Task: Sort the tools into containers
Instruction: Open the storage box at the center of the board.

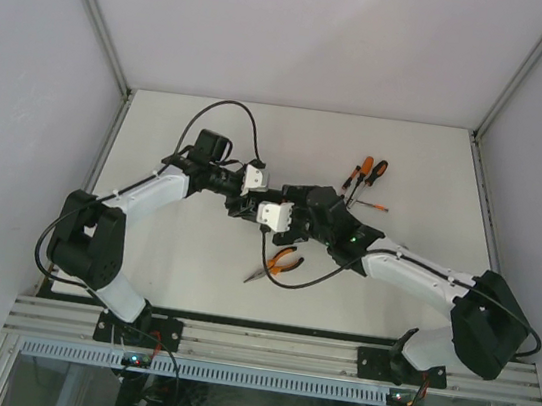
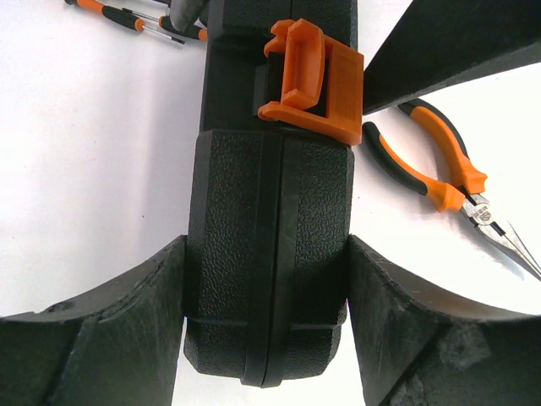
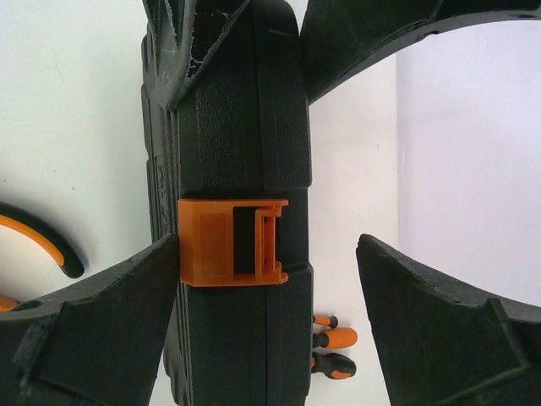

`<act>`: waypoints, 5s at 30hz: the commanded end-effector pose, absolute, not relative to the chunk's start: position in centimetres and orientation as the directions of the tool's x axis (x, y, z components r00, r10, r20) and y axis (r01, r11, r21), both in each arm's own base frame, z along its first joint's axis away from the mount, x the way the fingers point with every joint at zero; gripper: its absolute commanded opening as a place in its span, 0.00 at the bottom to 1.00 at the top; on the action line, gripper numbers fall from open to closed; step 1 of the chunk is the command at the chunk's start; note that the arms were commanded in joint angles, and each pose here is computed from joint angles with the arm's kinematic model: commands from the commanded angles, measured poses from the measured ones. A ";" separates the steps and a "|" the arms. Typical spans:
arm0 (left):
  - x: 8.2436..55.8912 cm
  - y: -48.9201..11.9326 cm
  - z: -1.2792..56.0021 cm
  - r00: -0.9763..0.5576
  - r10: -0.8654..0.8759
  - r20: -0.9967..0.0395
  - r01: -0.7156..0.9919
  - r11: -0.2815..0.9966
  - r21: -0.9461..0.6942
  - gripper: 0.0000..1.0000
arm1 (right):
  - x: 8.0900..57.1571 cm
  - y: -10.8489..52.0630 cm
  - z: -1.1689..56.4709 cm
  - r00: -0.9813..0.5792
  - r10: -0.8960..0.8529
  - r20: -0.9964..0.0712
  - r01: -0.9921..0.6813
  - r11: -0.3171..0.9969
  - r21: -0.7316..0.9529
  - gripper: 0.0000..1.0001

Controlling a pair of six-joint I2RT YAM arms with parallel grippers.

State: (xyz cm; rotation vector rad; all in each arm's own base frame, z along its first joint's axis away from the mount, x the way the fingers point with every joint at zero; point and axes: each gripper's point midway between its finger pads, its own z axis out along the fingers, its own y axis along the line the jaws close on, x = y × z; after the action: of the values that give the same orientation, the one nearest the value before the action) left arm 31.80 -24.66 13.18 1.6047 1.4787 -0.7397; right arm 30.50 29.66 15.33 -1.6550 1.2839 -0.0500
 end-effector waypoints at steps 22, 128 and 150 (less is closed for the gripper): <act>32.7 -25.3 15.2 0.160 0.477 -0.864 0.982 0.014 0.189 0.00 | 31.6 29.1 21.4 0.451 -0.654 -0.608 -0.675 0.196 -0.712 0.78; 32.4 -25.5 15.1 0.155 0.471 -0.868 0.985 -0.006 0.173 0.00 | 32.2 25.3 17.2 0.089 -0.634 -0.768 -0.957 0.160 -0.242 1.00; 32.7 -25.6 15.8 0.166 0.458 -0.874 0.981 0.010 0.192 0.09 | 33.7 26.0 11.5 0.024 -0.756 -0.654 -0.979 0.115 -0.170 0.56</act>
State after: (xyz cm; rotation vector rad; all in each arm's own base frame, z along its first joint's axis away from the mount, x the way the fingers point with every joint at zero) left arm 31.98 -24.80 13.22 1.6041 1.4810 -0.7531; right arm 32.19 25.88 10.45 -1.7221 1.7923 0.4996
